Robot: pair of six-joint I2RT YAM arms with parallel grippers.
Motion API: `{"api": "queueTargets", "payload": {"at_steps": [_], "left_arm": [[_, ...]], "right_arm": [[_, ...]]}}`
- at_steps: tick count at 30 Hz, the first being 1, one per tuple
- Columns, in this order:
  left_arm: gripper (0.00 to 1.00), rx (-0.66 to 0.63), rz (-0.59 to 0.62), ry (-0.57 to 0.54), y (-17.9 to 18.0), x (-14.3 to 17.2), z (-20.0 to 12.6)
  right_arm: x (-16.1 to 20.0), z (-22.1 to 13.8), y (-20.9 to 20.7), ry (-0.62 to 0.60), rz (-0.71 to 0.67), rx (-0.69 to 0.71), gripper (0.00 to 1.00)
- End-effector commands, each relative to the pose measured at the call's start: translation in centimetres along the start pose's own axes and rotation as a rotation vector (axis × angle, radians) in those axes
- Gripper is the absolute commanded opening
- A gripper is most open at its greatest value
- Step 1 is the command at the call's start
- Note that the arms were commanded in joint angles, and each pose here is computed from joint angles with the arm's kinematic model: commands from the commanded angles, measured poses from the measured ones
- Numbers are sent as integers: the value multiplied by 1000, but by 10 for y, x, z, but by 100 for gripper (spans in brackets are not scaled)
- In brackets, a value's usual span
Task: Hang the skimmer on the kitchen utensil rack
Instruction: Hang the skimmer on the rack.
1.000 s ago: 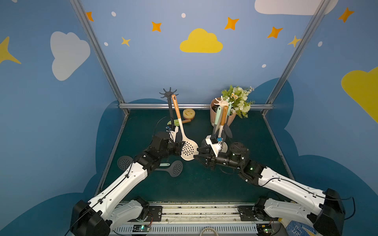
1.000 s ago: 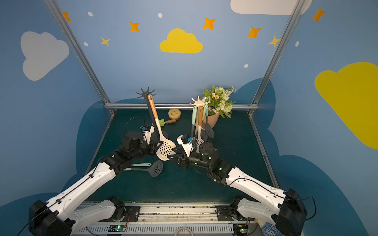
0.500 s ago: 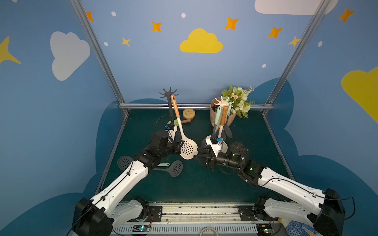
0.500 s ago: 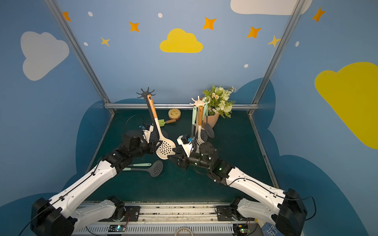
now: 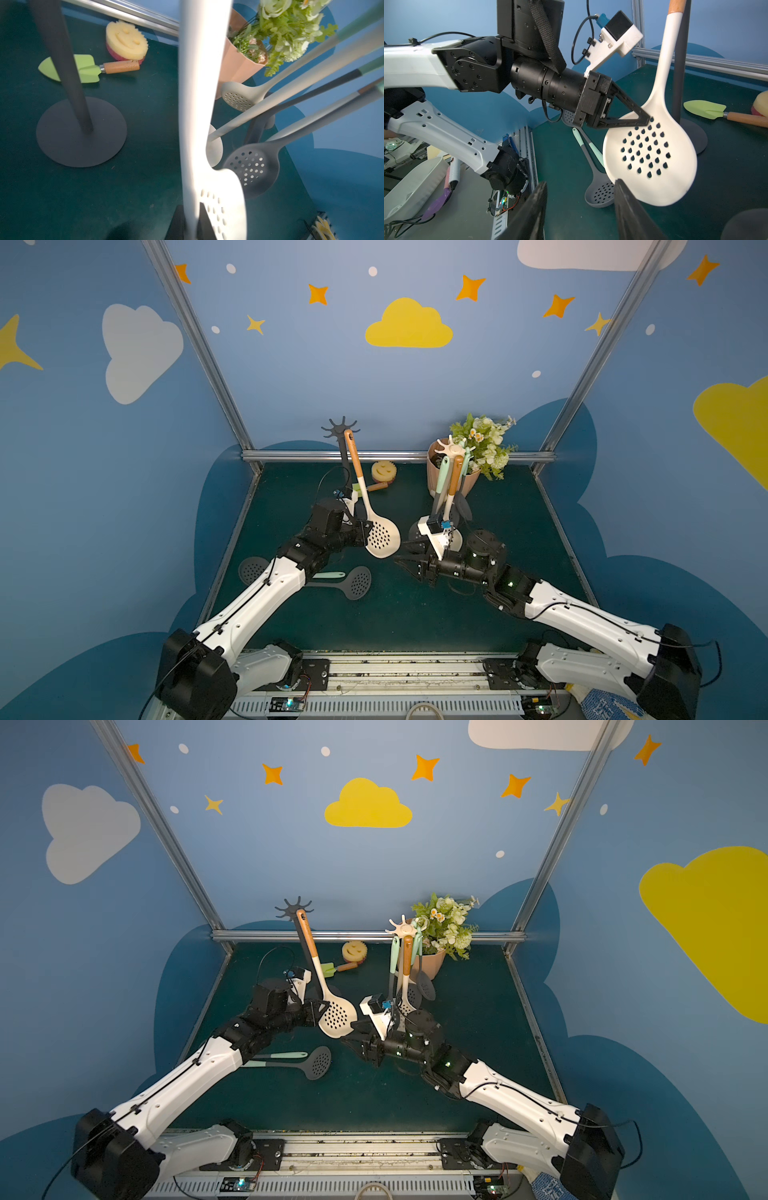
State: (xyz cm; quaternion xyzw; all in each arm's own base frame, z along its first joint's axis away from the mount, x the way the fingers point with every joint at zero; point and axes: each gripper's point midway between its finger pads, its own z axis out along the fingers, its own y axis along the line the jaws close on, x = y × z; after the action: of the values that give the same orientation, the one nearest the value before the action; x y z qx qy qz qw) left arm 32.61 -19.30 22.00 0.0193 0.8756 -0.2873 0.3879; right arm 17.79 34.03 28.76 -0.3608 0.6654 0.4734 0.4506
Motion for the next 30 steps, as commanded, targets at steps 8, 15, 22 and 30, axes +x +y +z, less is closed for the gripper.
{"api": "queueTargets", "payload": {"at_steps": [8,15,22,30], "left_arm": [[18,-76,-67,14,17,1,4],[27,-84,-70,23,20,-1,9],[26,-90,-78,22,21,-6,12],[32,-102,-51,-27,20,-20,3]], "right_arm": [[-5,-7,0,-25,-4,5,52],[-5,-8,-1,-24,-5,10,52],[-5,-9,-2,-22,-5,10,52],[-3,-8,-3,-18,-6,10,52]]}}
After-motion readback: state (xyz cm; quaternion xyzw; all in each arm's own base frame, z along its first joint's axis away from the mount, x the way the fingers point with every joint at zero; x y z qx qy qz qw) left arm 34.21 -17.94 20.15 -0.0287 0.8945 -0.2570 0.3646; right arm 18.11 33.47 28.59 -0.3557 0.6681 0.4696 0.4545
